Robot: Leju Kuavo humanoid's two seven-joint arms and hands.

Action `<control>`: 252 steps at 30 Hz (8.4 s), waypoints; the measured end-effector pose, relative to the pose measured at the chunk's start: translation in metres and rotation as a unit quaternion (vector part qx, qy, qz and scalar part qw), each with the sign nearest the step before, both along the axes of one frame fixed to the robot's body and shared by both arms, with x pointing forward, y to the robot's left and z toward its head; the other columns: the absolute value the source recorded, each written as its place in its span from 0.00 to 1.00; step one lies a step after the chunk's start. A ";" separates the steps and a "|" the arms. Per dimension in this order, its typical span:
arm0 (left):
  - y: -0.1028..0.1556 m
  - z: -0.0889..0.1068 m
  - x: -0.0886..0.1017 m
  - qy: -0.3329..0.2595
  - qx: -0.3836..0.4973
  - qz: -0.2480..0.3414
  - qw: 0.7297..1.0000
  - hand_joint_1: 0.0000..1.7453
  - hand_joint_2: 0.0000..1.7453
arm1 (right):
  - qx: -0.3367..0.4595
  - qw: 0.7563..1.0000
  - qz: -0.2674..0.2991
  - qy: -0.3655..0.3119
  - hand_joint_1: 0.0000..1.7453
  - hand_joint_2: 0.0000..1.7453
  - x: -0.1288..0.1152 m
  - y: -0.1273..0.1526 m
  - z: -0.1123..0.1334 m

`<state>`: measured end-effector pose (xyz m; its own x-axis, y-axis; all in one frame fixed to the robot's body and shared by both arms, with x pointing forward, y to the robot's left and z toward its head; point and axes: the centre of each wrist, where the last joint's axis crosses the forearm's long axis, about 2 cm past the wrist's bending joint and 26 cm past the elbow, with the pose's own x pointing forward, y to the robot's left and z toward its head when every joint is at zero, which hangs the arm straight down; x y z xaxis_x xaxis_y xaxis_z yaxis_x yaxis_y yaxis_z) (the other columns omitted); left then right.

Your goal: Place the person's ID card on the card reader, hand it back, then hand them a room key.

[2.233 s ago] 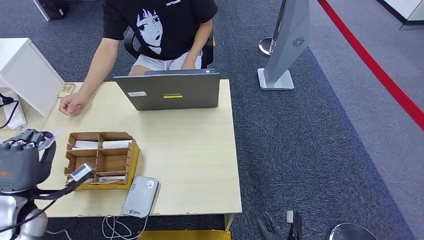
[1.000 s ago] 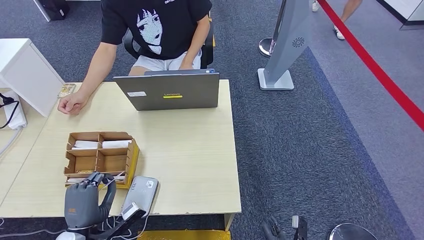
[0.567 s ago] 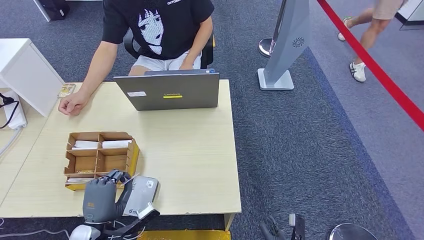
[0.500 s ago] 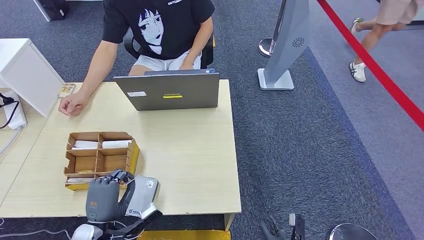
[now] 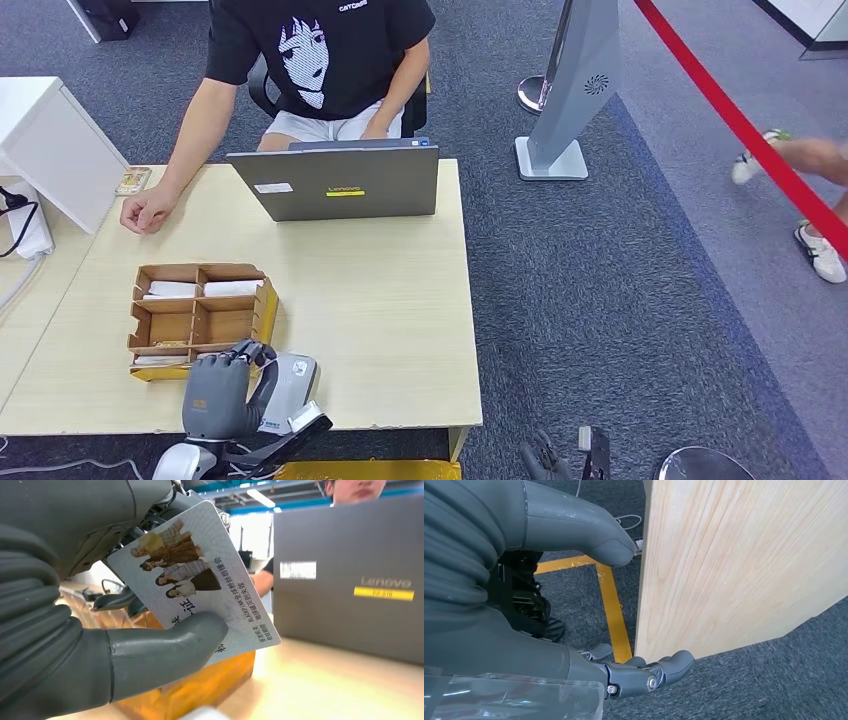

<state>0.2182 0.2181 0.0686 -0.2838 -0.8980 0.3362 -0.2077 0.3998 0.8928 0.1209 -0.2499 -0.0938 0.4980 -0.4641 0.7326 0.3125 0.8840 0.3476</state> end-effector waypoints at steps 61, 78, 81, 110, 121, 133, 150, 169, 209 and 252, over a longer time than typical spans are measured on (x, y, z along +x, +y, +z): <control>0.041 0.097 0.115 -0.120 0.102 0.065 0.985 1.00 1.00 | -0.003 0.998 0.062 -0.005 0.00 1.00 0.025 0.004 0.008; 0.092 0.115 0.139 -0.129 0.121 0.132 0.975 1.00 1.00 | -0.003 0.997 0.075 -0.007 0.00 1.00 0.027 0.006 0.009; 0.098 0.115 0.141 -0.125 0.119 0.144 0.974 1.00 1.00 | -0.002 0.997 0.076 -0.007 0.00 1.00 0.027 0.006 0.009; 0.116 0.100 0.133 -0.124 0.084 0.161 0.975 0.00 1.00 | -0.004 0.998 0.069 -0.007 0.00 1.00 0.027 0.007 0.009; 0.089 0.116 0.106 -0.189 0.046 0.130 0.972 0.00 1.00 | -0.003 0.999 0.053 -0.004 0.00 1.00 0.022 0.004 0.007; 0.050 0.135 0.096 -0.152 0.019 0.004 0.988 0.00 1.00 | -0.002 0.999 0.032 -0.008 0.00 1.00 0.021 -0.002 0.006; 0.017 0.110 0.086 -0.087 0.118 -0.143 0.979 0.00 1.00 | -0.004 1.000 0.015 -0.011 0.00 1.00 0.017 -0.011 0.004; 0.004 0.088 0.066 -0.047 0.113 -0.218 0.968 0.00 1.00 | -0.002 1.000 0.001 -0.011 0.00 1.00 0.014 -0.013 0.003; 0.075 0.039 0.001 -0.023 0.085 0.011 0.996 0.00 1.00 | -0.001 0.999 -0.039 -0.006 0.00 1.00 -0.004 -0.021 -0.002; 0.119 0.036 0.049 0.051 0.206 0.003 0.977 0.00 1.00 | 0.001 1.000 -0.025 -0.005 0.00 1.00 0.006 -0.020 0.001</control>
